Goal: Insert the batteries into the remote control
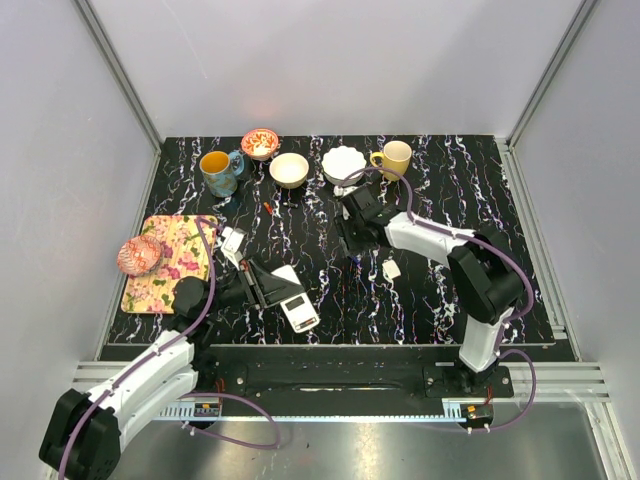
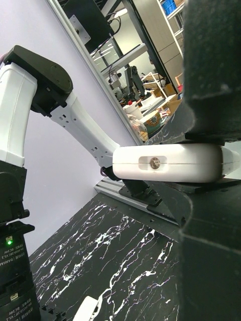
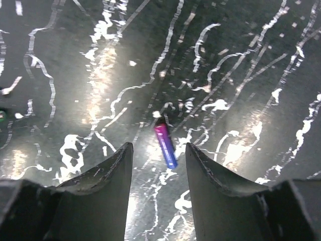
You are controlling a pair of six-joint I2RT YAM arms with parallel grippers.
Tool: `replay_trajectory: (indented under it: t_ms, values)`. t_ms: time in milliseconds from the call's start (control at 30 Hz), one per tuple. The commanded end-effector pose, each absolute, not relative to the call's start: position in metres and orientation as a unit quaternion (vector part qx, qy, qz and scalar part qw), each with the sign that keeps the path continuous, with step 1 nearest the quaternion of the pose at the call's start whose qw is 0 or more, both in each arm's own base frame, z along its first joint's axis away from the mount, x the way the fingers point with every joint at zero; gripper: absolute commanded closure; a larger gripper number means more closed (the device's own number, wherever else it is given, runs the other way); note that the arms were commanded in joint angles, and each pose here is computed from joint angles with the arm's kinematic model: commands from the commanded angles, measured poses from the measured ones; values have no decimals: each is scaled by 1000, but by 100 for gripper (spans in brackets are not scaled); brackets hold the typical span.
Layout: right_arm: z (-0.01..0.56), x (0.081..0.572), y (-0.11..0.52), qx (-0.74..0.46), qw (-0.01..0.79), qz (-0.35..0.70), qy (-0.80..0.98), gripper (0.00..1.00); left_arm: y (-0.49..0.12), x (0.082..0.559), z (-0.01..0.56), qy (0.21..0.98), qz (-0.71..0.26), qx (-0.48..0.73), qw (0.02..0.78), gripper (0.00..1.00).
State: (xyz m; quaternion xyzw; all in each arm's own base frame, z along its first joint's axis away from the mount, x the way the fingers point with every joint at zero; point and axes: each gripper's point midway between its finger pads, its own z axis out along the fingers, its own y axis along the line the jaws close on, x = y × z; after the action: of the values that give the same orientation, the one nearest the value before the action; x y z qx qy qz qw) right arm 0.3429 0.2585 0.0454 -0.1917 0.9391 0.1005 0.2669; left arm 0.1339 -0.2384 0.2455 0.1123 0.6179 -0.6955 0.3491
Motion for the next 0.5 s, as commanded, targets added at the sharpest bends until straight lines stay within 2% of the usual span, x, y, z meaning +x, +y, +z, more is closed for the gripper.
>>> replay_trajectory:
  t_ms: [0,167,400,467]
  values:
    - [61,340,278,-197,289,108,930,48,-236,135,252,605,-695,118,371,100]
    - [38,341,267,-254,262,64,929,50,-236,133,256,601,-698,119,370,100]
    - [29,345,257,-267,251,25,930,52,-234,131,257,600,-698,117,374,100]
    - [25,345,257,-272,245,23,930,56,-234,129,258,599,-698,119,373,100]
